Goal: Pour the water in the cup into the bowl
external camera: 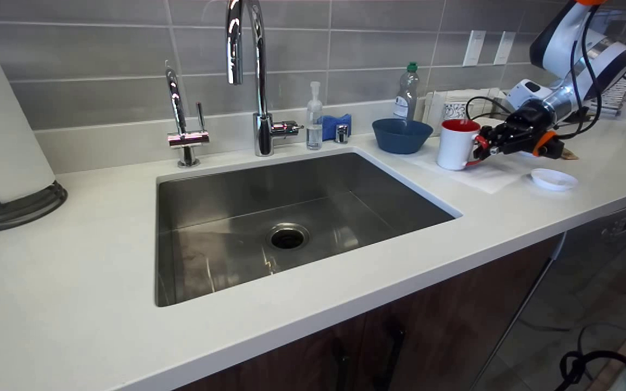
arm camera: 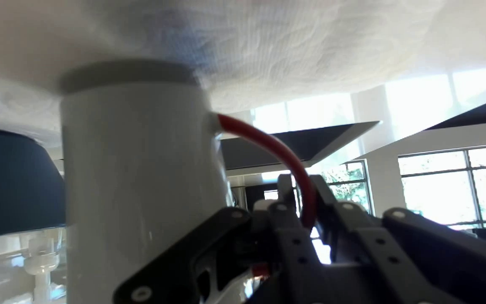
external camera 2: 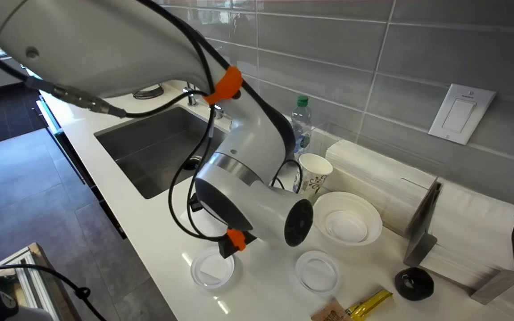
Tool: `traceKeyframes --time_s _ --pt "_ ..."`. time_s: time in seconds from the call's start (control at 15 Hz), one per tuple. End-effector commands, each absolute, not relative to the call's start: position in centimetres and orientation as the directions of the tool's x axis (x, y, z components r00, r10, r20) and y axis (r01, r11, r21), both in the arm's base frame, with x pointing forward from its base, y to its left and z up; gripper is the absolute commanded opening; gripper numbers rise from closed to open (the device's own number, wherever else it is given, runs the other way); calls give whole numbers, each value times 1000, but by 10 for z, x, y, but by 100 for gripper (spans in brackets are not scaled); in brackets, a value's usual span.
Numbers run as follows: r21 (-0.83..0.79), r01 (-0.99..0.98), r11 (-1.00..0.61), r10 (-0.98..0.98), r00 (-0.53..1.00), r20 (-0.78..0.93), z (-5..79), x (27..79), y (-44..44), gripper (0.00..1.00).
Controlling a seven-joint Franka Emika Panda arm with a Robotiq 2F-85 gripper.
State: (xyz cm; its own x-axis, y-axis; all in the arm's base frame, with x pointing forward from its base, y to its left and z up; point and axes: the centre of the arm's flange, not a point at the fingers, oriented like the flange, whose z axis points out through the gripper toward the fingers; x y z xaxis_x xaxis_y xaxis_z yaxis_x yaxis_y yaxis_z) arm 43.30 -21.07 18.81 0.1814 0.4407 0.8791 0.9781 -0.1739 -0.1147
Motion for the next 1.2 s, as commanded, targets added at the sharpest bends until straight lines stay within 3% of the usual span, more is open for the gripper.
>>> traceKeyframes --time_s 0.0,0.53,1.13 --pt "-110 985 -135 422 157 893 195 440 -219 45" --pt "-125 985 -120 405 163 900 211 433 -217 100" --pt "-241 963 -123 439 270 857 210 422 -216 100"
